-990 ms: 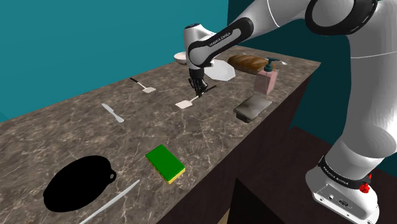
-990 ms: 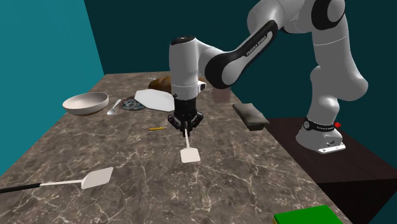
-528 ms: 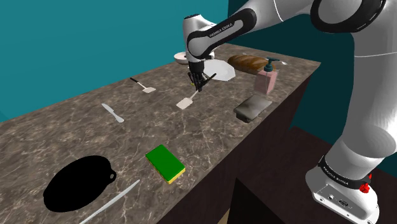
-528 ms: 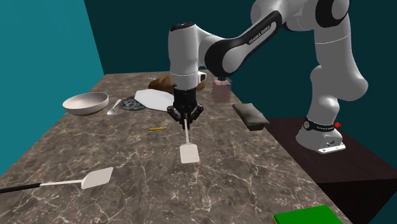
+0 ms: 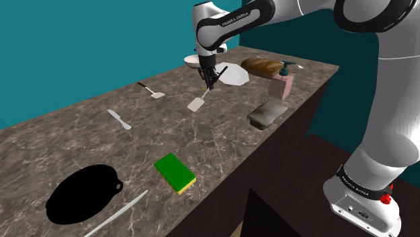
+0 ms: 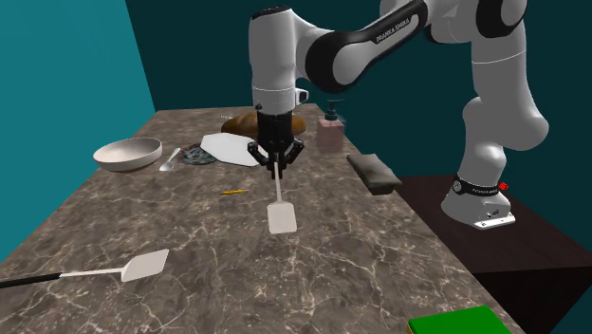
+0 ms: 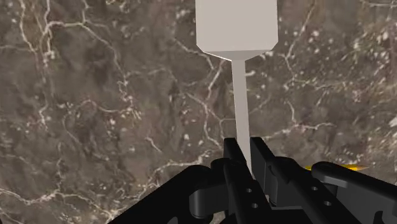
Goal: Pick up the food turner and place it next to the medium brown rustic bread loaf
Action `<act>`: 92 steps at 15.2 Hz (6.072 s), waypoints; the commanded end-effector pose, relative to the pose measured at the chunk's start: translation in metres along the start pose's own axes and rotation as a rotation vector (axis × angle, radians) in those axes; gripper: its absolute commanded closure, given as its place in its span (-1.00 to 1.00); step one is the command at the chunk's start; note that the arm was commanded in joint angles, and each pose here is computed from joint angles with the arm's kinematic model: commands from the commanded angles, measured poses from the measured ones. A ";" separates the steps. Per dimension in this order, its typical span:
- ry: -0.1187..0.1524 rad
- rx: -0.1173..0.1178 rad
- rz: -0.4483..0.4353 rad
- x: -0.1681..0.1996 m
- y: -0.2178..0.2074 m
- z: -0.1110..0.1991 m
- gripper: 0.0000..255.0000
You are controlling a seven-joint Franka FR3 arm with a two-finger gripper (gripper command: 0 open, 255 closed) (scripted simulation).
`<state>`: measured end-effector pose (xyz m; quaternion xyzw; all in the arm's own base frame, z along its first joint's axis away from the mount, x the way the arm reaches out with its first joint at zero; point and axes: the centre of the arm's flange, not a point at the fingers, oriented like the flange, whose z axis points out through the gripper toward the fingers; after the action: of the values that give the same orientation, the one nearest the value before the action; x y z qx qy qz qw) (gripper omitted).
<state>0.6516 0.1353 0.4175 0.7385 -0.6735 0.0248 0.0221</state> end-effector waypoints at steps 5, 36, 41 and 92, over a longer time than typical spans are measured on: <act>0.000 0.000 0.000 0.002 -0.001 -0.032 1.00; 0.000 0.000 0.000 0.273 0.109 -0.057 1.00; 0.000 0.000 0.000 0.334 0.134 -0.053 1.00; 0.000 0.000 0.000 0.649 0.265 0.099 1.00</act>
<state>0.4491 -0.5400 0.3669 0.7385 -0.6734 0.0245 0.0222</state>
